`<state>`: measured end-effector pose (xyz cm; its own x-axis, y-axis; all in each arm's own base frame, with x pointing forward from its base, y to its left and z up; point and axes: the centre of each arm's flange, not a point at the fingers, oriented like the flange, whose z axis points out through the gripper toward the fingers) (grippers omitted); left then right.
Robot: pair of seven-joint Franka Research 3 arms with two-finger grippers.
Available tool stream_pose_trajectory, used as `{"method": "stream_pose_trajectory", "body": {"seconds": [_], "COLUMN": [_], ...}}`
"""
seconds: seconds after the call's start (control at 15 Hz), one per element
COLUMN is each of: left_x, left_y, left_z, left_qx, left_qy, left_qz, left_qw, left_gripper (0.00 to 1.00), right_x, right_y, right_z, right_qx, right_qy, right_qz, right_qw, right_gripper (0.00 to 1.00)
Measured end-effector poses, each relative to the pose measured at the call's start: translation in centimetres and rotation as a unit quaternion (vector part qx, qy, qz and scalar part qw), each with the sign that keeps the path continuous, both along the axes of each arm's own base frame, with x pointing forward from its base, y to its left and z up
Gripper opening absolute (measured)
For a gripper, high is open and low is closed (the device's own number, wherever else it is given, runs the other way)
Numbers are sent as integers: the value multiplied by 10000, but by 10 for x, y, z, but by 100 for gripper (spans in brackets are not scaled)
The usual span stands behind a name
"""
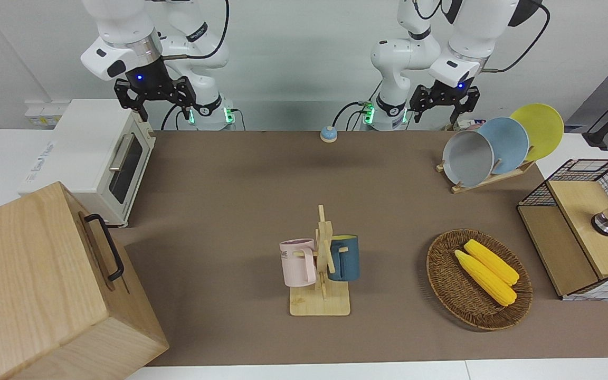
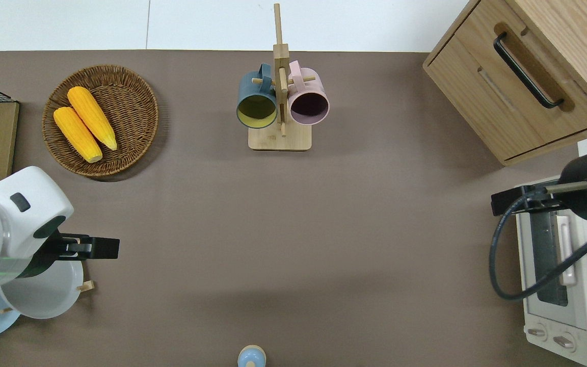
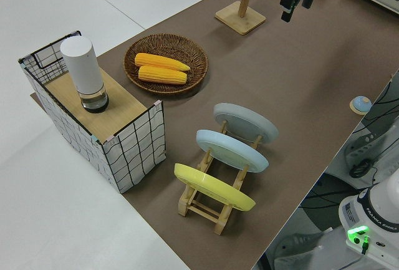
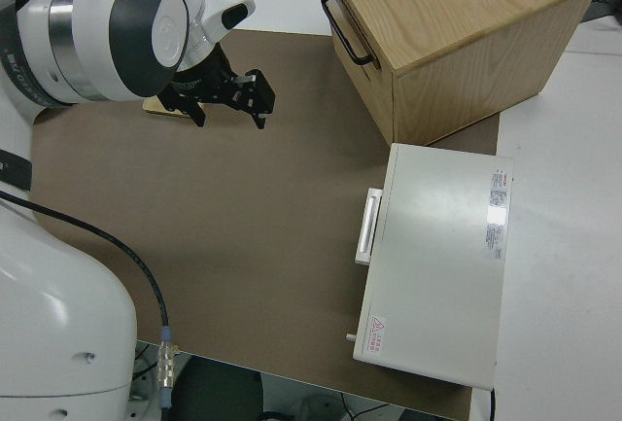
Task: Pick gray plate from low plate rack and place it on table with left arm
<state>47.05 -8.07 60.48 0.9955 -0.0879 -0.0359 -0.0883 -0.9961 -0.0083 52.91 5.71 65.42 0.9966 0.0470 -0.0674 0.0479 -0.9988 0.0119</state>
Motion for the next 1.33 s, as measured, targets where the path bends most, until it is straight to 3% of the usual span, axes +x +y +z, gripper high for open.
{"method": "stream_pose_trajectory", "body": {"seconds": [0.07,0.27,0.47,0.67,1.07,1.33], "left_x": [-1,-1,-2,-1,0,-2], "left_y": [0,1,1,11,61,88], "left_z": [0,0,1,1,2,3], "left_qx": [3,-6,-9,-30,-146,-1], "left_qy": [23,37,37,47,133,164], "left_qz": [0,-294,-345,-263,136,170], "left_qw": [10000,9996,9994,9996,9997,9997], "left_gripper": [100,100,100,100,100,100], "right_x": [0,0,0,0,0,0], "right_y": [0,0,0,0,0,0], "right_z": [0,0,0,0,0,0], "right_qx": [0,0,0,0,0,0], "right_qy": [0,0,0,0,0,0], "right_qz": [0,0,0,0,0,0], "right_qw": [10000,10000,10000,10000,10000,10000], "right_gripper": [99,99,99,99,99,99]}}
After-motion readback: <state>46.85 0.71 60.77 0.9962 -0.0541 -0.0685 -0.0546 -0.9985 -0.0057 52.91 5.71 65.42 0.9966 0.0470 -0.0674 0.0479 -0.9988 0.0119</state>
